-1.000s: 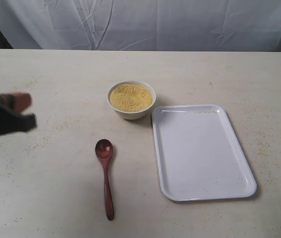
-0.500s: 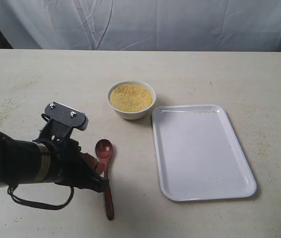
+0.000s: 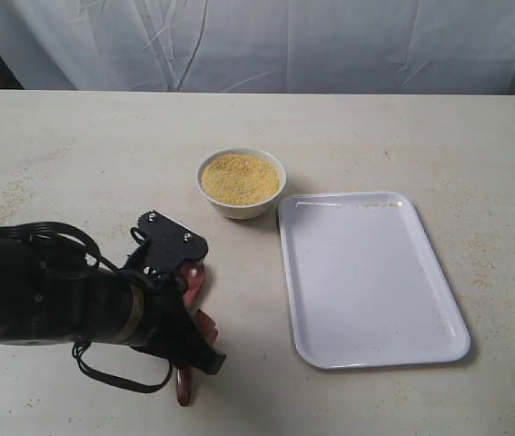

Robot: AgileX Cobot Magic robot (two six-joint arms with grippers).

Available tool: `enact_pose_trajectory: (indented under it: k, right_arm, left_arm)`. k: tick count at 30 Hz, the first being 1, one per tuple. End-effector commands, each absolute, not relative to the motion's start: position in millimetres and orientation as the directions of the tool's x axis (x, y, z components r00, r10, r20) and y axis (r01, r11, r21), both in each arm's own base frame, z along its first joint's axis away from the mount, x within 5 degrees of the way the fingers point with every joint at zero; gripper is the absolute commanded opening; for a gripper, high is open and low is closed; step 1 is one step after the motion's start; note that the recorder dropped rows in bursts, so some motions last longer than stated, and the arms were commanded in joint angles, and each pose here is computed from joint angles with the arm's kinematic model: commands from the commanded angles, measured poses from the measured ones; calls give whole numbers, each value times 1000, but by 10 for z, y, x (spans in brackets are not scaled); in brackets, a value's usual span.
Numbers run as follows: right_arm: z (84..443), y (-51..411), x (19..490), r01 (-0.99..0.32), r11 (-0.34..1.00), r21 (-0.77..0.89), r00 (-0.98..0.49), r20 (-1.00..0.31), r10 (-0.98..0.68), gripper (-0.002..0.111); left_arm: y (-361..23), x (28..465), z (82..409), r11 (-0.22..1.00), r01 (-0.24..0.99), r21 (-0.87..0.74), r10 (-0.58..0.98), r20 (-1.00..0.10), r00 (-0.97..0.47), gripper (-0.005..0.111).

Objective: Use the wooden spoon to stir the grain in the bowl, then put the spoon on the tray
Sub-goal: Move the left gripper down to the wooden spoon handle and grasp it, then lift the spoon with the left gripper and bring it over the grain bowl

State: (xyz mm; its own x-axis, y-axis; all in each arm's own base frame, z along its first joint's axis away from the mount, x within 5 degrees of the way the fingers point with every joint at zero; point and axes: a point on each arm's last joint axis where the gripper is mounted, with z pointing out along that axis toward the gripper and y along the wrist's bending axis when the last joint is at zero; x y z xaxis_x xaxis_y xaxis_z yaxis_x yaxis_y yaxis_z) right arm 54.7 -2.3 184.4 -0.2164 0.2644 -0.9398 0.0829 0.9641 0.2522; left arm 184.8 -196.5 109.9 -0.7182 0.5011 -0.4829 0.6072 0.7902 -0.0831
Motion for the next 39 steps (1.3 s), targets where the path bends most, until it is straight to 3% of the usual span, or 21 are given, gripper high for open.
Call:
enact_pose_trajectory:
  k: [1,3,11,14,16,19,21,24,26,39]
  right_arm:
    - [1858,-25,543,82,964,251,-199,-944,263,9]
    - [1858,-25,543,82,964,251,-199,-944,263,9]
    - [1858,-25,543,82,964,251,-199,-944,263,9]
    - [1858,-25,543,82,964,251,-199,-944,263,9]
    - [1858,-25,543,82,964,251,-199,-944,263,9]
    - [1858,-25,543,82,964,251,-199,-944,263,9]
    - [1858,-25,543,82,964,251,-199,-944,263,9]
    - [1858,-25,543,82,964,251,-199,-944,263,9]
    - [1858,-25,543,82,964,251,-199,-944,263,9]
    - [1858,-25,543,82,964,251,-199,-944,263,9]
  left_arm:
    - [-1963,1820,1005,780,623,-58,538,-447,-715,59]
    - [-1930,1823,995,789,613,-30,545,-428,-721,52]
    - [-1741,1864,996,826,542,152,561,-314,-766,0]
    - [-1612,1970,1275,800,488,348,583,-265,-768,0]
    - [-1563,2136,1707,760,441,477,616,-310,-724,0]
    - [-1650,2590,2388,713,523,467,699,-537,-473,0]
    - [-1657,2829,2531,609,592,528,782,-527,-334,0]
    - [-1795,3070,2385,336,691,640,931,-334,-143,0]
    - [-1897,3216,2197,256,730,634,960,-258,-112,0]
    - [-2139,3641,1711,58,801,595,996,22,-88,0]
